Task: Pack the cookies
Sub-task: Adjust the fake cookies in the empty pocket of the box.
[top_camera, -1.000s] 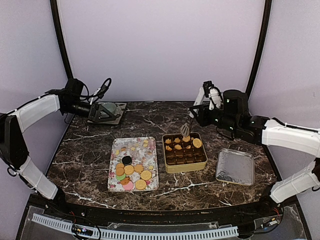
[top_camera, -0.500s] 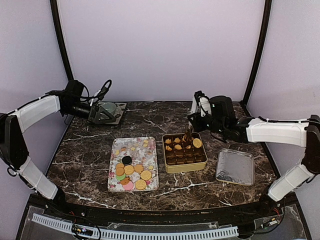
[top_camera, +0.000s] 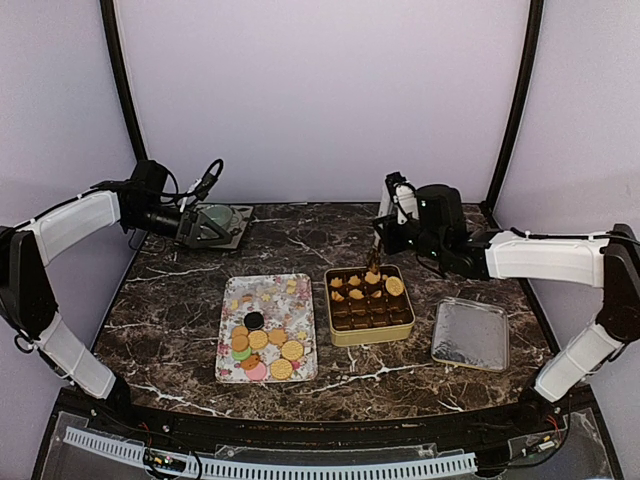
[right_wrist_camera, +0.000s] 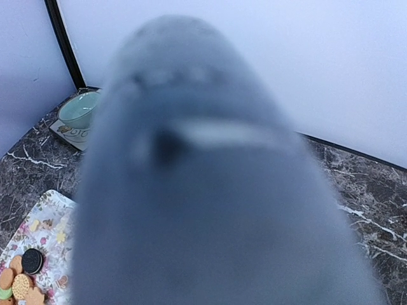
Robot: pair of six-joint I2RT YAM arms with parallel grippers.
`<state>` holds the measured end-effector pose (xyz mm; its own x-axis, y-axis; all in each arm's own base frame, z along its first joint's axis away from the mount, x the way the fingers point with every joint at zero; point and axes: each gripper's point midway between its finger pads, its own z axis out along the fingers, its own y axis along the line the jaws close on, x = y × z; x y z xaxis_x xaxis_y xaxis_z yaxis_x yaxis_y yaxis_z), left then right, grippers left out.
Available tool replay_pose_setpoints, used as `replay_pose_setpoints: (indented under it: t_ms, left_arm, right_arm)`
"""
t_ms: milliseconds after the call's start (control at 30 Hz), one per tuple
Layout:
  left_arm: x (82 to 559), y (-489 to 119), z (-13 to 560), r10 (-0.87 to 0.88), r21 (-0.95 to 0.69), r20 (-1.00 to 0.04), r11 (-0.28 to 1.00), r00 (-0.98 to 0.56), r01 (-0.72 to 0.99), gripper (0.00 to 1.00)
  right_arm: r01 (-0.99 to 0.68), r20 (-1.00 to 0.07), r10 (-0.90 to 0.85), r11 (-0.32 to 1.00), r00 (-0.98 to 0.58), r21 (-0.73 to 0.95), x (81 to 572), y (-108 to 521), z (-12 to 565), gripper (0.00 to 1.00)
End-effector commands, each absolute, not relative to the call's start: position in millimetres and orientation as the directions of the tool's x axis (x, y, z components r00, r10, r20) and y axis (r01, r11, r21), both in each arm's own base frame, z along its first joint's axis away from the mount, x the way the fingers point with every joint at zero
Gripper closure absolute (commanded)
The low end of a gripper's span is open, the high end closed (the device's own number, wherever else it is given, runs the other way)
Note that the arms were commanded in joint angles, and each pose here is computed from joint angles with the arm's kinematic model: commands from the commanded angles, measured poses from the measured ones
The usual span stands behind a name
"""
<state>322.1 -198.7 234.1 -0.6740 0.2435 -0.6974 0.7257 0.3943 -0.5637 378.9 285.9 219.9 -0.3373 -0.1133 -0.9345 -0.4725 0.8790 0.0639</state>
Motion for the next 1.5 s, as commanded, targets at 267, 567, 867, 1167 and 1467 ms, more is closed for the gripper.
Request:
replay_pose_setpoints:
  t_ms: [267,567,867,1167,1467]
  left_arm:
    - [314,-197,240,0.240,-0.569,-0.703,0.376,-0.670,0.731,0.08]
    - [315,-198,241,0.236,-0.574,-0.701,0.375,-0.673,0.728,0.08]
    - [315,-199,244,0.232,-0.575,-0.704,0.369,-0.671,0.730,0.08]
    - [315,-199,247,0.229,-0.572,-0.709,0.367,-0.667,0.734,0.09]
    - [315,-199,246,0.232,-0.570,-0.708,0.369,-0.667,0.734,0.09]
  right_arm:
    - [-0.459,-0.950,-0.116,0.888,-0.290,0.031,396,292,221,0.83]
    - [-0.438,-0.954,-0.154,0.899,-0.258,-0.026,387,277,233,0.84]
    - [-0.529,-0.955,-0.104,0.846,-0.278,0.062,370,304,242,0.79]
    - [-0.459,-0.964,-0.061,0.886,-0.259,0.067,385,276,261,0.76]
    - [-0.416,-0.955,-0.072,0.908,-0.287,0.057,393,261,239,0.75]
